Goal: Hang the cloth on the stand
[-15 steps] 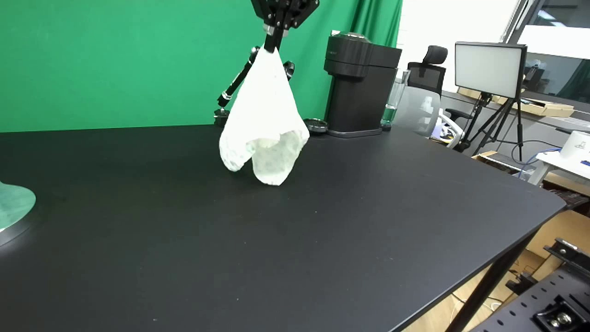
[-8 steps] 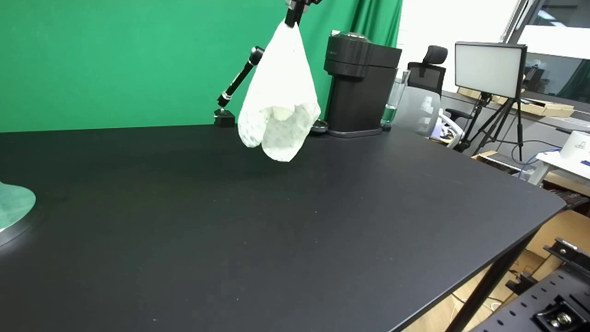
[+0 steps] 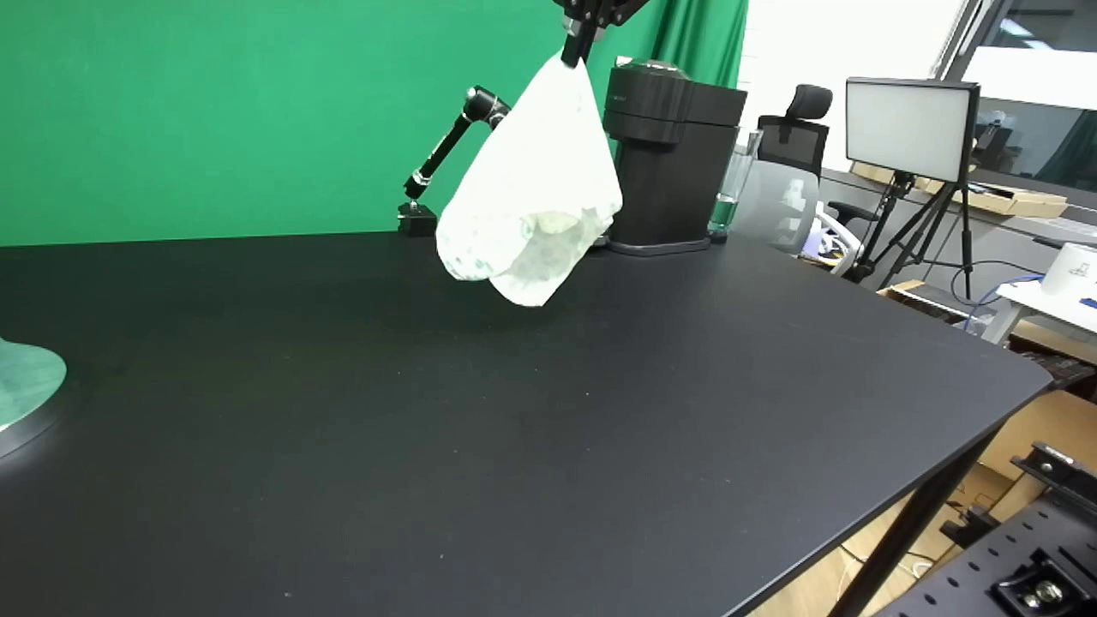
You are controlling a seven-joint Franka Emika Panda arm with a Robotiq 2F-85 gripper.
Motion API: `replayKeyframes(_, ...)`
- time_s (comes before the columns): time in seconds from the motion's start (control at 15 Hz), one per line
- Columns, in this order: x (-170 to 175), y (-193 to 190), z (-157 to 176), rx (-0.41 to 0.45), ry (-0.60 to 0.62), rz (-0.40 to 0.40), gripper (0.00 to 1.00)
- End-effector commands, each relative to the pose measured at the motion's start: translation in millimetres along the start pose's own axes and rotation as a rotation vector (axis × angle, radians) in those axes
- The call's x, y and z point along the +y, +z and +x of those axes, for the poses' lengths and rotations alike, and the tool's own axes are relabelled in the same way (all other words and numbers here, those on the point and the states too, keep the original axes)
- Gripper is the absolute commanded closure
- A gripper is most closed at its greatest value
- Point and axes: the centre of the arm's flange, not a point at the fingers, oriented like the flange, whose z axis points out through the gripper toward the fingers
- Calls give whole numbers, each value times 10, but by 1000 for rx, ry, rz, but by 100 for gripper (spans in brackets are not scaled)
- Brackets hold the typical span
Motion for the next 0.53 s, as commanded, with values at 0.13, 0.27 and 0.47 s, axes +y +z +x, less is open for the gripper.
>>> replayKeyframes(0.13,70,165,52,-50,83,-3,72)
replayKeyframes(0.27,91,219,49,-63,94,0,59)
replayKeyframes(0.47,101,249,31,-69,99,1,39)
